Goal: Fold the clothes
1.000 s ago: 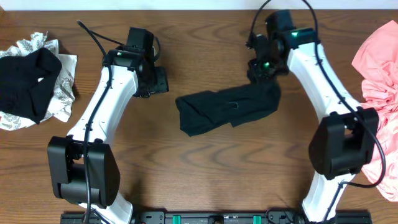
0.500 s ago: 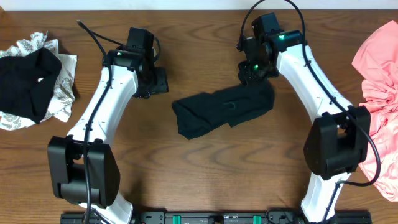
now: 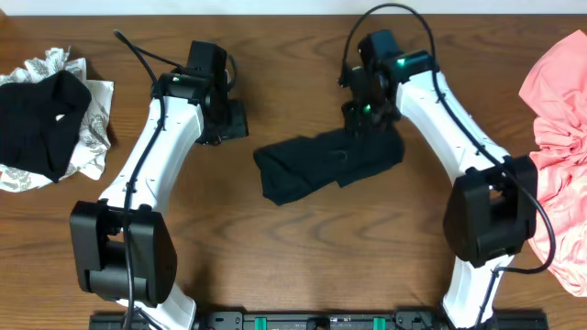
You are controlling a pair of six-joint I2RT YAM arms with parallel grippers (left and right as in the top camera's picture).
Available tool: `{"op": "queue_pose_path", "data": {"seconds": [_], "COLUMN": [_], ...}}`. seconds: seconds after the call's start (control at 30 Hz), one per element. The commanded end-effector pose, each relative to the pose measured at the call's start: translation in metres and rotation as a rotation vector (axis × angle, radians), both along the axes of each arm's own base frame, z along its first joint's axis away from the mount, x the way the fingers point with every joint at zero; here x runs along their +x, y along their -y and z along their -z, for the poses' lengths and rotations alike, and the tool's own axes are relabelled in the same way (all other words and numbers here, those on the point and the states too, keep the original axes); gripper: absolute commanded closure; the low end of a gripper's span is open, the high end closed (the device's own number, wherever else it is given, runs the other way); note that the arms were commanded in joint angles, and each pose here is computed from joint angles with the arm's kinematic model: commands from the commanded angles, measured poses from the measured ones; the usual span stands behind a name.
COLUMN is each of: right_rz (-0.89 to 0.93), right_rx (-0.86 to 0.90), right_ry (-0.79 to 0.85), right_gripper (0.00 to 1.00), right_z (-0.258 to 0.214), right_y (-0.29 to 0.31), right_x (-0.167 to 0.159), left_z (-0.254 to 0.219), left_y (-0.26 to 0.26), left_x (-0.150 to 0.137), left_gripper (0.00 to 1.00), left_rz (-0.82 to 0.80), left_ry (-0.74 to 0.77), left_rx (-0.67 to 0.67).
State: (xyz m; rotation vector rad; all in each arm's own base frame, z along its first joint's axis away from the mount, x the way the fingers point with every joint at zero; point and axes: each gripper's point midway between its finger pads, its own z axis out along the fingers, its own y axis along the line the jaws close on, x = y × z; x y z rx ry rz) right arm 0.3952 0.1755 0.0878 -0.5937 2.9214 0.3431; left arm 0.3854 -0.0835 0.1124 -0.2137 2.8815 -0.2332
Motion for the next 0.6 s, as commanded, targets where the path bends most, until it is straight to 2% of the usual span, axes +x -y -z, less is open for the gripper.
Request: {"op": "queue_pose_path", "data": {"seconds": [0.0,0.23,0.33,0.4,0.5,0.57], "right_rz": [-0.002,0.008,0.01,0.01,0.014,0.016], "right_rx": [-0.017,-0.005,-0.005,-0.015,-0.056,-0.069], "right_ry": [-0.038,-0.004,-0.005,-0.018,-0.02,-0.015], "right_gripper": [0.46,0.41,0.45,0.53,0.77,0.83], "right_z": [0.018,0.007,0.005,0.008,0.016,0.025], "right_y": [0.001,0.002,0.003,0.005,0.012,0.015], "right_x": [-0.01,-0.001,-0.002,-0.005,-0.007,-0.008], "left_z": [-0.003,-0.003,-0.003,-0.003,-0.003,-0.003], "left_y": [-0.001,-0.001,-0.001,-0.001,-0.001,-0.001], "left_x": [0.002,0.002,0.002,0.002,0.002,0.002], "left_gripper": [0.48,0.48,0.48,0.48,0.48,0.48], "left_rz": [-0.012,-0.012,-0.012,-0.012,-0.012,-0.012], "left_ry": [0.006,0.006,0.006,0.006,0.006,0.006], "left_rx": [-0.002,-0.002,-0.002,-0.002,-0.002,-0.002]}}
